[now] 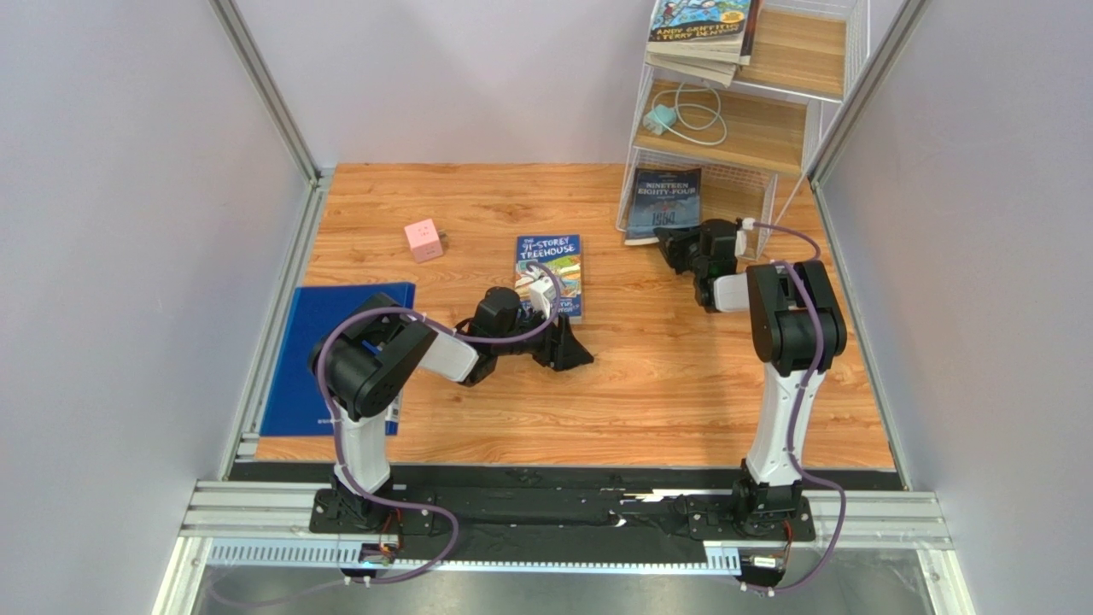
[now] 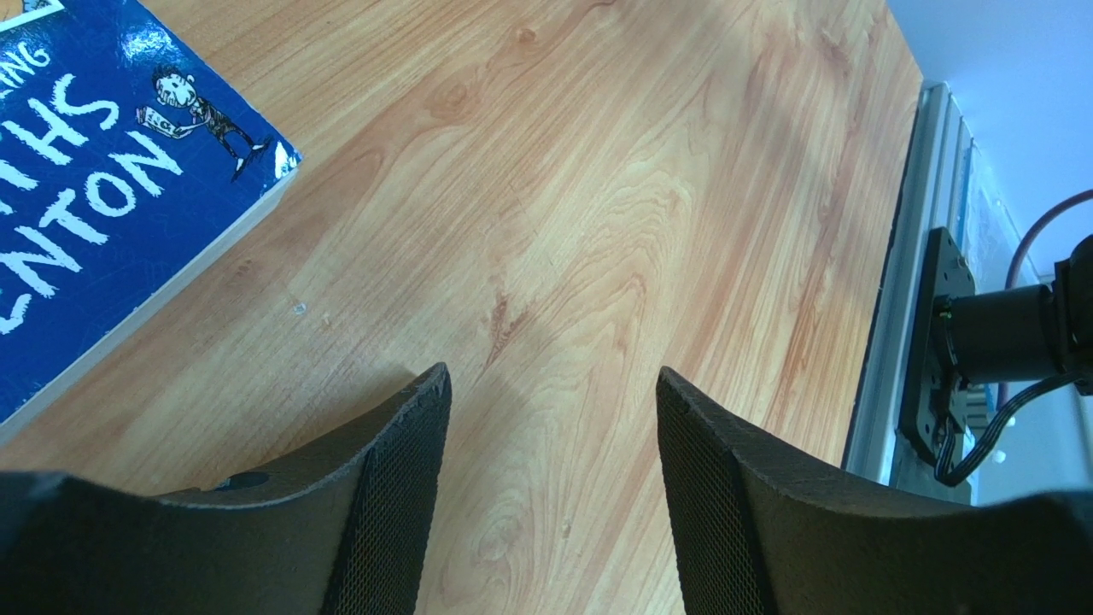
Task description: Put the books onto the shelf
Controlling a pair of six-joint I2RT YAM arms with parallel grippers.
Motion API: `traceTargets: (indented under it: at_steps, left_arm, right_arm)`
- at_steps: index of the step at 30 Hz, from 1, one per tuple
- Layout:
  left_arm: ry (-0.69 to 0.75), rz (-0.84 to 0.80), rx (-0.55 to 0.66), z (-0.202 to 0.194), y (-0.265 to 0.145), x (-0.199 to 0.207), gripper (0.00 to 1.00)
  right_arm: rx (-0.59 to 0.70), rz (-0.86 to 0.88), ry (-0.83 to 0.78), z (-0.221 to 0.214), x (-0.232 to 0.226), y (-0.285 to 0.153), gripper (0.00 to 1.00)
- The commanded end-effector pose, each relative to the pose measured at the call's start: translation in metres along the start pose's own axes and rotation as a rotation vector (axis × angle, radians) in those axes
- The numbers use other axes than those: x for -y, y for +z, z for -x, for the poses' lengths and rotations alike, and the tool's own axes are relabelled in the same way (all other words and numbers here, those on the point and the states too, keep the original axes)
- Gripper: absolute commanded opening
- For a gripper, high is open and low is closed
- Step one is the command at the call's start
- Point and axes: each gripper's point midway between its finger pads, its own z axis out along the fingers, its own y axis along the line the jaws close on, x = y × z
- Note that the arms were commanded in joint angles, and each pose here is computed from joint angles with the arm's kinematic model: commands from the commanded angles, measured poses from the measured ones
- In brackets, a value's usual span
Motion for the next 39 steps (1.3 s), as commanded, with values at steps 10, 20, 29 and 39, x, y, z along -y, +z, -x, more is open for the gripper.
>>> traceTargets:
  at_steps: [10,20,29,39]
  left_arm:
    - [0.033,-0.053,0.026,0.008,0.0,0.012,0.65]
    - [0.035,-0.057,0.031,0.01,0.0,0.012,0.65]
    - [0.033,-0.057,0.03,0.008,0.0,0.012,0.65]
    - [0.033,-0.059,0.032,0.009,0.001,0.012,0.65]
  right_arm:
    - [-0.166,0.172,-0.037,-0.037,-0.05,-0.002,0.24]
    - [-0.245,0.191,-0.064,-0.054,-0.046,-0.015,0.47]
    - [-0.313,0.138,-0.07,-0.063,-0.023,-0.026,0.62]
    - [-0.339,0.128,-0.05,-0.066,-0.015,-0.01,0.0]
